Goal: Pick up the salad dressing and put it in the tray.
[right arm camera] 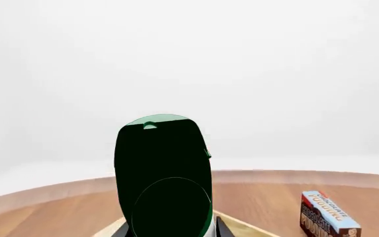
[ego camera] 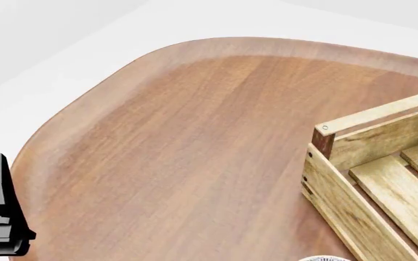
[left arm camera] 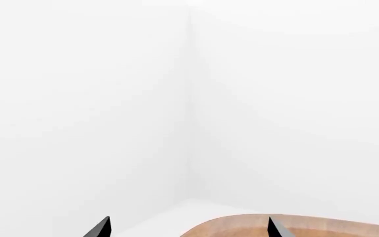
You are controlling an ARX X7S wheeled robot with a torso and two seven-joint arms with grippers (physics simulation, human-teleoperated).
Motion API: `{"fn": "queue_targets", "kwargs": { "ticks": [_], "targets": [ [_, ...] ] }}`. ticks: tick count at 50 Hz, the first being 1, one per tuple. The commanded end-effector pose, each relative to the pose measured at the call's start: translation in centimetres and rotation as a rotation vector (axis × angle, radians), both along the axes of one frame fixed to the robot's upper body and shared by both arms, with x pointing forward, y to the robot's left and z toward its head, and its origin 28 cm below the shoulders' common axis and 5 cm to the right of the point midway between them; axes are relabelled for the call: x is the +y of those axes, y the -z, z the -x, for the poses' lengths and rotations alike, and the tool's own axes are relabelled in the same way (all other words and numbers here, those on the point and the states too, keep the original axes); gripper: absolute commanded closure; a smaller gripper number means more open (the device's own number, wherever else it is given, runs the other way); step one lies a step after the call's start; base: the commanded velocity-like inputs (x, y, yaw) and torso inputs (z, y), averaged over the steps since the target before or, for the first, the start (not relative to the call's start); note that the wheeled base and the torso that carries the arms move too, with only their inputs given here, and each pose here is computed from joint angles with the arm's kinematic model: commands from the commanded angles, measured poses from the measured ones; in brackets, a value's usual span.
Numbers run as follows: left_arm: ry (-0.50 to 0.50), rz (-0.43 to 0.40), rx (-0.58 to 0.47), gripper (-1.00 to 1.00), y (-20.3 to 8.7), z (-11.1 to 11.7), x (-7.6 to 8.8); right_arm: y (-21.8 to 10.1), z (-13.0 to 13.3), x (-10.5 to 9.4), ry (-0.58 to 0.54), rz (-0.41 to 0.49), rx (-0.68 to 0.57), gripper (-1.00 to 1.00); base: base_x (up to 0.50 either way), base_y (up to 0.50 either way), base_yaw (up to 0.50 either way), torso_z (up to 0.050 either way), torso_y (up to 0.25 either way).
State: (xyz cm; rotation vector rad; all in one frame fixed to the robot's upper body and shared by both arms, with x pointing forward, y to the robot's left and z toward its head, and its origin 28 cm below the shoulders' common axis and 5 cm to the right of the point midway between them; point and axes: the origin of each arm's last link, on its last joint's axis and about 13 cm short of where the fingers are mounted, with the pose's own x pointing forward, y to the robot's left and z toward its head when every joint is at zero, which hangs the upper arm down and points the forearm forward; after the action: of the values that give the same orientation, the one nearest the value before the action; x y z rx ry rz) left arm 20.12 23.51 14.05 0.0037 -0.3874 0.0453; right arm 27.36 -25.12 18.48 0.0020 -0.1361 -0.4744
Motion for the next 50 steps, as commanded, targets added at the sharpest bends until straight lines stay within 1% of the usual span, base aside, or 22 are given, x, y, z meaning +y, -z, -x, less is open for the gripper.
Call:
{"fn": "queue_targets", "kwargs": {
  "ticks": [1, 14, 20, 23, 32, 37, 40, 50],
  "targets": [
    [-0.001, -0.002, -0.002, -1.00, 0.0, 0.0, 0.0, -0.2, -1.0, -1.5, 0.095, -0.002, 0.006, 1.00, 0.00, 0.00, 0.00, 0.000, 0.000],
    [0.000, -0.001, -0.001, -1.00, 0.0, 0.0, 0.0, 0.5, -2.0, -3.0, 0.182, -0.011, 0.035, 1.00, 0.00, 0.00, 0.00, 0.000, 0.001],
    [0.002, -0.002, -0.001, -1.00, 0.0, -0.1, 0.0, 0.9, -2.2, -3.4, 0.190, -0.010, 0.063, 1.00, 0.00, 0.00, 0.00, 0.000, 0.000],
    [0.002, -0.003, 0.000, -1.00, 0.0, -0.1, -0.1, 1.9, -2.6, -3.7, 0.201, -0.019, 0.080, 1.00, 0.00, 0.00, 0.00, 0.000, 0.000],
    [0.003, -0.005, -0.001, -1.00, -0.1, 0.0, -0.1, 2.1, -3.0, -4.5, 0.233, -0.030, 0.109, 1.00, 0.00, 0.00, 0.00, 0.000, 0.001],
    [0.003, -0.007, -0.003, -1.00, -0.2, 0.0, -0.1, 3.3, -3.5, -5.2, 0.252, -0.039, 0.127, 1.00, 0.00, 0.00, 0.00, 0.000, 0.000],
    [0.005, -0.009, -0.003, -1.00, -0.2, -0.1, -0.1, 3.3, -3.7, -5.5, 0.260, -0.041, 0.139, 1.00, 0.00, 0.00, 0.00, 0.000, 0.000],
    [0.007, -0.013, -0.003, -1.00, -0.3, -0.1, -0.2, 5.0, -3.9, -6.0, 0.271, -0.053, 0.179, 1.00, 0.00, 0.00, 0.00, 0.001, 0.001]
  ]
}}
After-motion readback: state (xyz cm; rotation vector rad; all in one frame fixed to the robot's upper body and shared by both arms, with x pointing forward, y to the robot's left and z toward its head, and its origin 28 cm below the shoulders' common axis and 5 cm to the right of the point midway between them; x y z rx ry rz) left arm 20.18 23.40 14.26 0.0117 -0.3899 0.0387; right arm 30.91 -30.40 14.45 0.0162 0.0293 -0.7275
